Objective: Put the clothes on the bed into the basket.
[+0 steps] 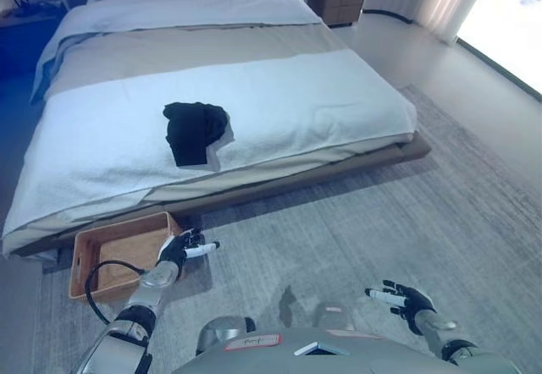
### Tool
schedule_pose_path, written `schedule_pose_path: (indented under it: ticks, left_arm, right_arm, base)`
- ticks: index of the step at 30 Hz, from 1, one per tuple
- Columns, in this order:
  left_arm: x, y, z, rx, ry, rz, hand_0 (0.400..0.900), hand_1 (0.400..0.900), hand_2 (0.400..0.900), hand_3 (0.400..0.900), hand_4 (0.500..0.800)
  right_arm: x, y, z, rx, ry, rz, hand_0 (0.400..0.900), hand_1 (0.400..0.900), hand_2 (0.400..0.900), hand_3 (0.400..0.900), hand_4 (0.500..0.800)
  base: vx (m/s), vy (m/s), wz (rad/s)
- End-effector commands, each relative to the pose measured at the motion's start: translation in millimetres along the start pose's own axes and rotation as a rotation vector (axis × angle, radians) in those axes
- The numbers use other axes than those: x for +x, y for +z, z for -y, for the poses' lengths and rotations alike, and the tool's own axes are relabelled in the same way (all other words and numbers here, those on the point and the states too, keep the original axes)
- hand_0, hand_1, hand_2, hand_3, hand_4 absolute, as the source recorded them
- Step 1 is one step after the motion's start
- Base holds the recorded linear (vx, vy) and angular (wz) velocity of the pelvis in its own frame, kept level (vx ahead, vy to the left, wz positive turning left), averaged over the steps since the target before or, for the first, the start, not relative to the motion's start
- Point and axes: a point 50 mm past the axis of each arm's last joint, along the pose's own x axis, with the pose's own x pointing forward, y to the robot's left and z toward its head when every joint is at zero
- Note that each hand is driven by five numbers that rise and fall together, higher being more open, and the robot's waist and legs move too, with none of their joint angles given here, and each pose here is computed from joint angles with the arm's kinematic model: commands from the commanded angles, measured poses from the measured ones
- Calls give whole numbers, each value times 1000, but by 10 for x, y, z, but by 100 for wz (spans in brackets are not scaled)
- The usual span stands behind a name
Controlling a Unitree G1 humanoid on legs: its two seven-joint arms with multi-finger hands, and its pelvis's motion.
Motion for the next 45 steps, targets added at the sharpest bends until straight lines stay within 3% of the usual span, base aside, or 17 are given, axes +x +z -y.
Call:
schedule_pose_path:
  ticks: [1,17,27,36,45]
  left_arm:
    - [2,422,-360,-38,101,182,900,900,900,900,800]
    - [78,528,-247,-45,109,183,900,900,900,900,800]
    - [176,933,-53,-111,104,254,900,900,900,900,800]
    - [191,1266,53,-93,61,325,900,900,900,900,800]
    - [209,1428,41,-86,78,333,900,900,900,900,800]
  right_arm:
    - [-5,282,187,27,-54,114,900,900,900,900,800]
    - [-7,299,201,71,-86,132,900,900,900,900,800]
    - [-59,371,447,88,-182,159,900,900,900,900,800]
    - [-113,260,631,88,-264,104,900,900,900,900,800]
    - [-107,414,674,108,-300,141,900,900,900,900,800]
  base:
    - [136,-23,26]
    - [226,-67,42]
    - [188,-181,28]
    - [170,-205,8]
    - [199,-87,-33]
